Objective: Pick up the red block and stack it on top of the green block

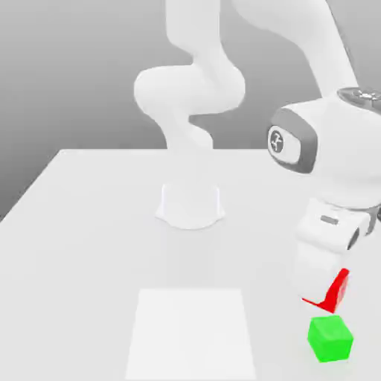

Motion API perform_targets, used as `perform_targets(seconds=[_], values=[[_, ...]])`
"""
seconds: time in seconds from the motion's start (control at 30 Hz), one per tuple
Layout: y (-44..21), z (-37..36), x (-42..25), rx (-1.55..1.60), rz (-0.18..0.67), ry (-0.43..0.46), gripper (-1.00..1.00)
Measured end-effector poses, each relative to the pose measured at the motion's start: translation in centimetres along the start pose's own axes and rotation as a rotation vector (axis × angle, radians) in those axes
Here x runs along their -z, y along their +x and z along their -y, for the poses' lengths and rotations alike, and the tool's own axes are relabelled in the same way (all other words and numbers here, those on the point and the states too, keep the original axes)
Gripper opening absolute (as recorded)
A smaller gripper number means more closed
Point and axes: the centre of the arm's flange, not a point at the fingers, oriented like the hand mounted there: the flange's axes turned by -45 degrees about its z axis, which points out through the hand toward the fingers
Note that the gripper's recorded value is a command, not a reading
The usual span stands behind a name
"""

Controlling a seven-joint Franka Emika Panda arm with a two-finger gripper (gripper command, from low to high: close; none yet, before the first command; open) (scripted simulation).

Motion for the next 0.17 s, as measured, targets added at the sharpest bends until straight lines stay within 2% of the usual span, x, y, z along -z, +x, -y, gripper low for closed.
perform_targets(seconds=[0.03,0.07,0.17], values=[[0.11,0.09,-1.33,0.004,0.0,0.0,-1.0],[0.13,0.15,-2.3,0.007,0.0,0.001,1.0],[0.13,0.15,-2.3,0.007,0.0,0.001,1.0]])
